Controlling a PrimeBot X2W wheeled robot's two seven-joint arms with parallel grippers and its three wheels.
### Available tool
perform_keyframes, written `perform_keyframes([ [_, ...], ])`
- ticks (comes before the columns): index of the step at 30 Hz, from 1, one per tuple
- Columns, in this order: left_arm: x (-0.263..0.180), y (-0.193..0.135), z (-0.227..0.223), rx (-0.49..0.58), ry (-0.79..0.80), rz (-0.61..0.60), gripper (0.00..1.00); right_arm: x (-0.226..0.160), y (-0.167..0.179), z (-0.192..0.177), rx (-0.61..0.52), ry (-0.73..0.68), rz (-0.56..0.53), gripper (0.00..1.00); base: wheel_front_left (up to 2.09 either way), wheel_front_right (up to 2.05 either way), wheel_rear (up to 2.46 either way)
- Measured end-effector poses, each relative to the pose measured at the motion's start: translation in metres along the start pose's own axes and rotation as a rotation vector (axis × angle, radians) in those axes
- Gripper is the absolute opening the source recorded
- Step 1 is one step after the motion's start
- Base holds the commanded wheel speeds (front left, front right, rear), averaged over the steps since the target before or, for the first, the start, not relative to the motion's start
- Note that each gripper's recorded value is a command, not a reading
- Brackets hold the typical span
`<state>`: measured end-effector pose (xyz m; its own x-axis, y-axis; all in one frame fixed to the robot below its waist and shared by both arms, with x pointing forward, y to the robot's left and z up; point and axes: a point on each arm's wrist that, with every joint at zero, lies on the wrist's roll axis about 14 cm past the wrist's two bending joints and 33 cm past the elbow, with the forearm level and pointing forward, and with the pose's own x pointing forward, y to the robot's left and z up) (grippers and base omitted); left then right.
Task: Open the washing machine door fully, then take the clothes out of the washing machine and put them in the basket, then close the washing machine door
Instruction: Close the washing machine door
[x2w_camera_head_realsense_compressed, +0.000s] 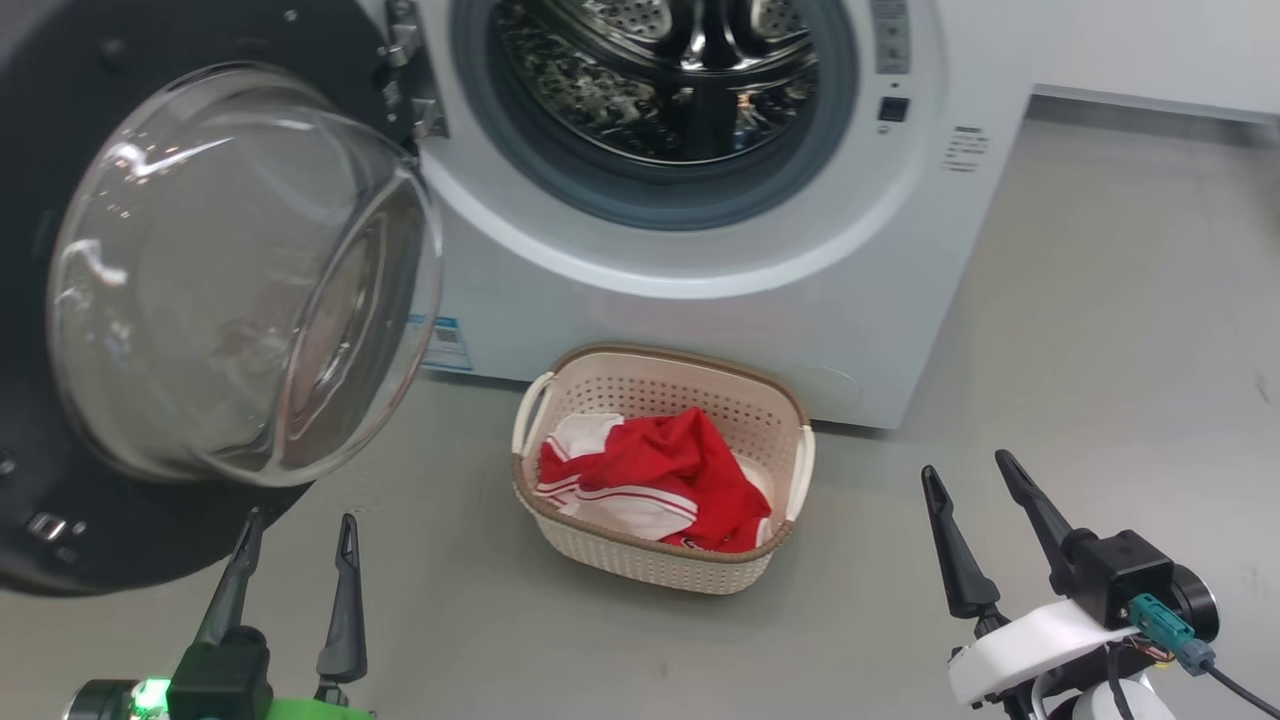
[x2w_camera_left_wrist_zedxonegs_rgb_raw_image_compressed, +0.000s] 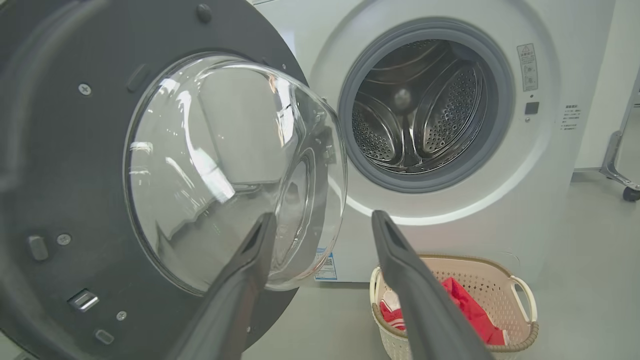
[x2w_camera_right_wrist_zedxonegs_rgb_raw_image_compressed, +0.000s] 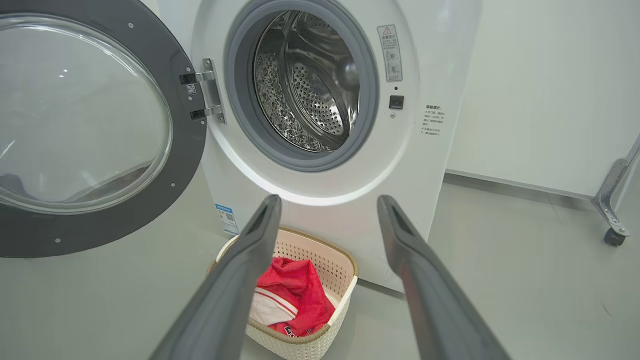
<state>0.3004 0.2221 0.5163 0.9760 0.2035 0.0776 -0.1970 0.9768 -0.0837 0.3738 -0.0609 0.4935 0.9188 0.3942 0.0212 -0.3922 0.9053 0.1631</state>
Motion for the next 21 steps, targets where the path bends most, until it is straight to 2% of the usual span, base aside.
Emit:
perform_keyframes([
  [11, -0.029, 0.046, 0.005, 0.015, -0.009, 0.167, 1.00, 0.026, 0.048, -0.014, 0.016, 0.047, 0.160, 1.00, 0.00, 0.00, 0.00],
  [21, -0.063, 0.087, 0.014, 0.028, -0.033, 0.321, 1.00, 0.039, 0.108, -0.020, 0.028, 0.066, 0.343, 1.00, 0.00, 0.00, 0.00],
])
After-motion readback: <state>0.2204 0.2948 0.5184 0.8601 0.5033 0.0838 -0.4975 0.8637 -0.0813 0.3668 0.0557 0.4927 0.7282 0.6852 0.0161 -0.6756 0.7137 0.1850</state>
